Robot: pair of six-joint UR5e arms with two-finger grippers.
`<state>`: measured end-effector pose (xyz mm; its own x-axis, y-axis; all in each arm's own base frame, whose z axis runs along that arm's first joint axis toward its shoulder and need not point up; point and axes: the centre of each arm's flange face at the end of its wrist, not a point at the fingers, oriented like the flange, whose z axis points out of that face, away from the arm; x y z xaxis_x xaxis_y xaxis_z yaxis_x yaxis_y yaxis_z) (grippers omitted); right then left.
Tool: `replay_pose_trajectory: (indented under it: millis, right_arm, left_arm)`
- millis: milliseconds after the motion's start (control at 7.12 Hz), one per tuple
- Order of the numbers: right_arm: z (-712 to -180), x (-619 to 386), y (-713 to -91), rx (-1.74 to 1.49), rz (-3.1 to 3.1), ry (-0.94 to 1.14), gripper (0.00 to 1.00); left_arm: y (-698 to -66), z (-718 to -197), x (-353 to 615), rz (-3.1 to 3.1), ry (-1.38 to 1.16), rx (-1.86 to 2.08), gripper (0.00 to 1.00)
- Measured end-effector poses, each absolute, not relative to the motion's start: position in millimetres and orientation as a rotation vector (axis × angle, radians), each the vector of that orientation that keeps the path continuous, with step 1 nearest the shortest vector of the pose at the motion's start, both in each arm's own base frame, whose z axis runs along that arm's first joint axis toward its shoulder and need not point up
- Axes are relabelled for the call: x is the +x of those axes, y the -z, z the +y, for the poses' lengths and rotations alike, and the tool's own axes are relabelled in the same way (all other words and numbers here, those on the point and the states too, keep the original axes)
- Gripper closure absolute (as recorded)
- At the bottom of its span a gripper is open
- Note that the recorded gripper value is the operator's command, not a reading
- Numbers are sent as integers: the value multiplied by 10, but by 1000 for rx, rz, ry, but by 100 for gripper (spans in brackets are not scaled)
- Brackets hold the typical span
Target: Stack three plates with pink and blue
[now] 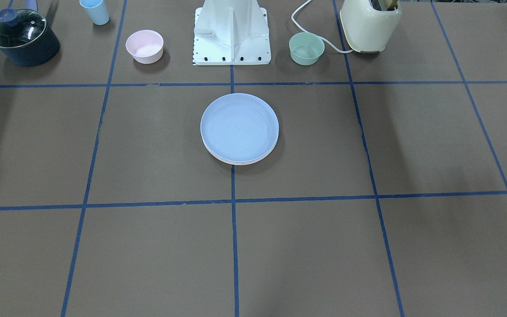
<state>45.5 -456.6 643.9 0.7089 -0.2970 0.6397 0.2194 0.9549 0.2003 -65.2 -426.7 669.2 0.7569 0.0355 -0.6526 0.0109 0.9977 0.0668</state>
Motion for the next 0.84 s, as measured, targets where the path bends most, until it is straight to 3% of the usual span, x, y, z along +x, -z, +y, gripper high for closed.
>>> replay_pose_trajectory:
  millis: [842]
  right_arm:
    - [-4574,447,-6392,121,-738,290,0]
  left_arm:
    - [-6839,-4110,-656,708,-2,38,0]
